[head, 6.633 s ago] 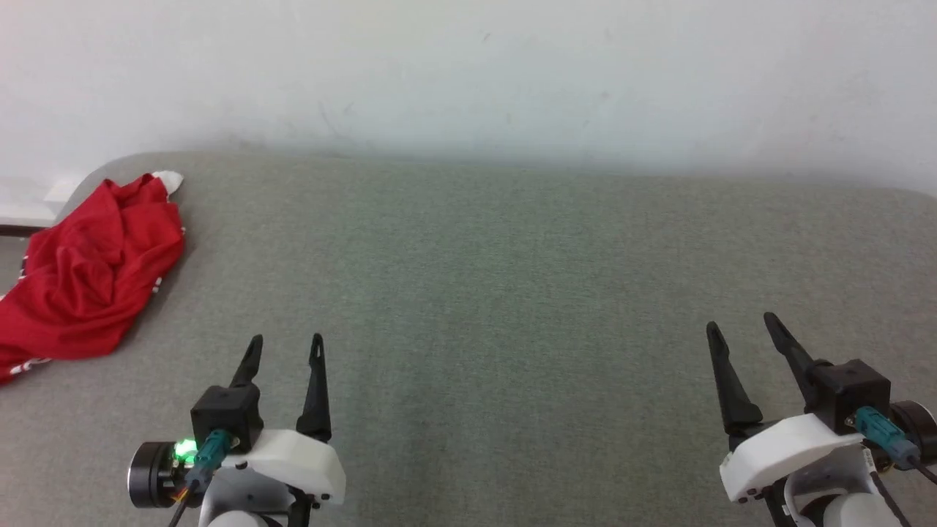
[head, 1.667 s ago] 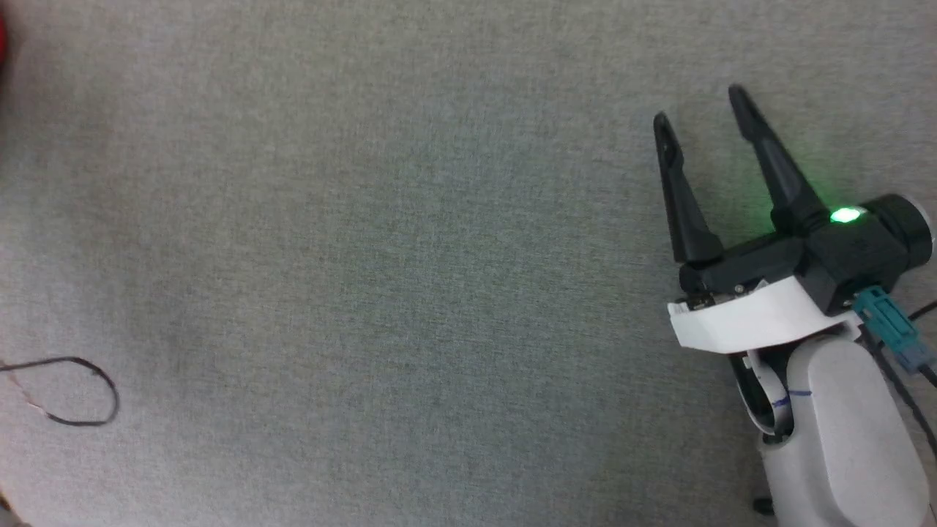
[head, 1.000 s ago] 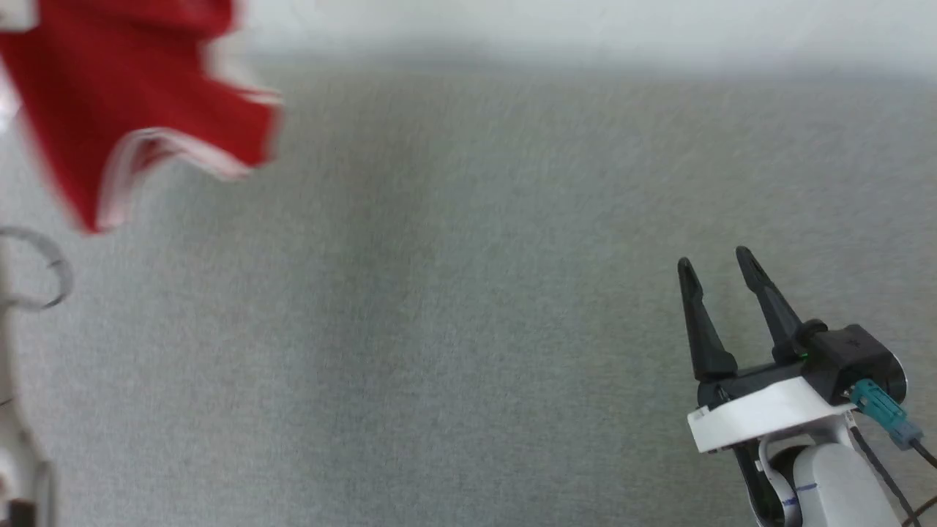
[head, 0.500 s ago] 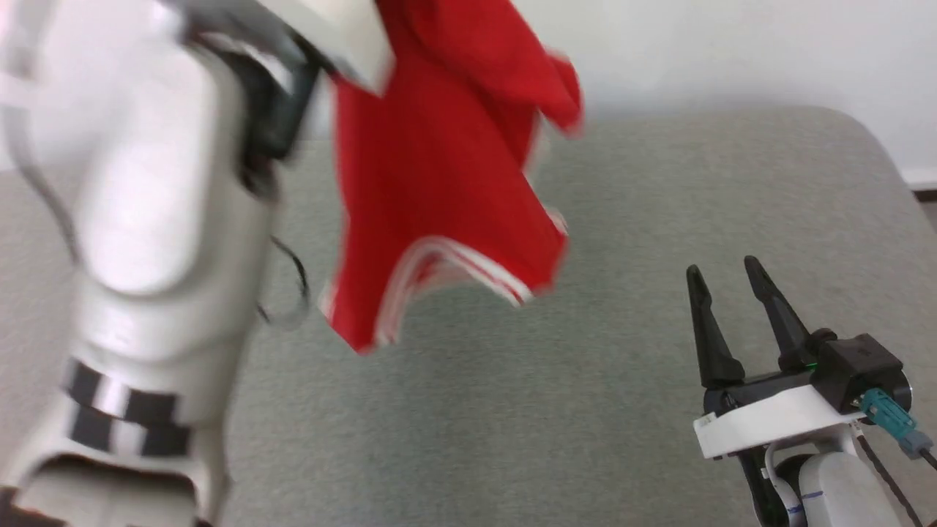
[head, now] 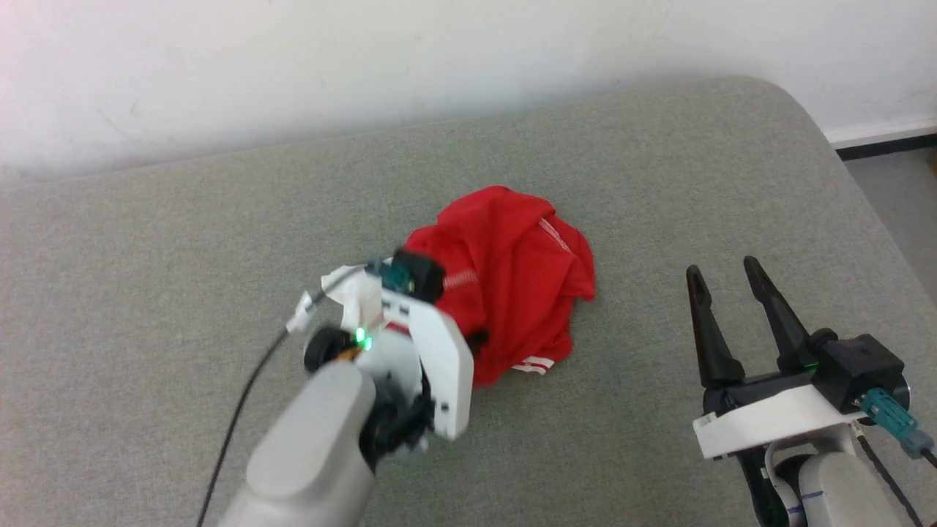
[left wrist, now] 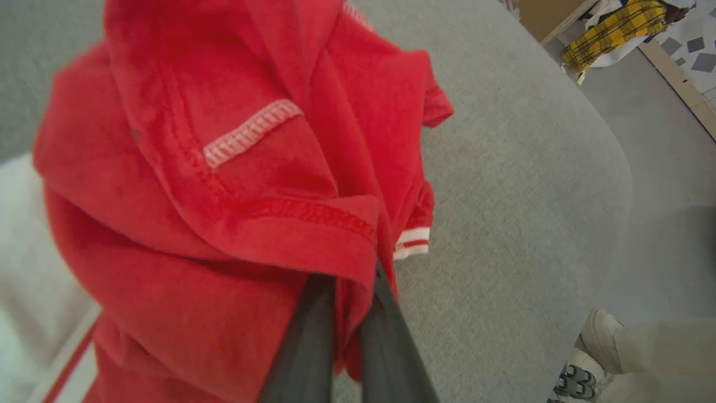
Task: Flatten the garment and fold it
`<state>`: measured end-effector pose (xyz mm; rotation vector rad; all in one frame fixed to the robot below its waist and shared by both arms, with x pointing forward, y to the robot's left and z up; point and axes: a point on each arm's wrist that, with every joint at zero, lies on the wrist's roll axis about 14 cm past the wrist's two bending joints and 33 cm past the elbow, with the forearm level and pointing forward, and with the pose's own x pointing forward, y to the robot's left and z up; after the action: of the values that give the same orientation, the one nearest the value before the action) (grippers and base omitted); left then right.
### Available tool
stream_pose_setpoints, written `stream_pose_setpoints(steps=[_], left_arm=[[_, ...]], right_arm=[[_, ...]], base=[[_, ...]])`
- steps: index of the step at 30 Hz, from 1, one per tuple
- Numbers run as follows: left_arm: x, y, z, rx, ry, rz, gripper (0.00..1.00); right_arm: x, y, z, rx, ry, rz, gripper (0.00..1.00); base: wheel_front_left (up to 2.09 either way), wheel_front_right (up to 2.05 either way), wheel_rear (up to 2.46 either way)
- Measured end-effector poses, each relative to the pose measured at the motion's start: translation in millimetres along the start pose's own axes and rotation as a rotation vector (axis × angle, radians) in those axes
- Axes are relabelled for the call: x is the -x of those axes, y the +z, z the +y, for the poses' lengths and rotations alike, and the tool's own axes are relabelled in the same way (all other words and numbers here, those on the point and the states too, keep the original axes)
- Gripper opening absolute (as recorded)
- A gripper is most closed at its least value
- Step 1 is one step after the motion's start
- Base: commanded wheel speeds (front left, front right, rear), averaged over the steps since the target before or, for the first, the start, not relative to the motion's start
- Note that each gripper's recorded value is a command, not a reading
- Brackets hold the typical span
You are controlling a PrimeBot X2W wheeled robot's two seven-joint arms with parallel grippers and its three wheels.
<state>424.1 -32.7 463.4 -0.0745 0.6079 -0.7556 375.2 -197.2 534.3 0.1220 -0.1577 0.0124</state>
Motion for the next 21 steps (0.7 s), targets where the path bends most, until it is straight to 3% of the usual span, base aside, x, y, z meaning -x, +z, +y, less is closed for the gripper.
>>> stream_pose_setpoints(steps=[4,5,6,14,21], left_arm=[[2,-60,-2,0.071,0.014,0.161,0.00],[4,-70,-2,0.087,0.017,0.183,0.22],[6,-76,-2,0.106,0.025,0.195,1.00],[28,-43,16,0.193,0.127,-0.057,1.00],[88,8,59,0.146,0.312,-0.409,1.00]], right_arm=[[-1,-1,0,0.000,0.000,0.002,1.00],[-2,-1,1,-0.001,0.002,0.002,1.00],[-2,-1,2,-0.002,0.005,0.002,1.00],[-8,-1,14,-0.013,0.042,-0.002,1.00],[-10,1,28,-0.017,0.083,-0.006,1.00]], base=[[0.00,0.00,0.00],[0.00,0.00,0.00],[0.00,0.00,0.00],[0.00,0.00,0.00],[0.00,0.00,0.00]])
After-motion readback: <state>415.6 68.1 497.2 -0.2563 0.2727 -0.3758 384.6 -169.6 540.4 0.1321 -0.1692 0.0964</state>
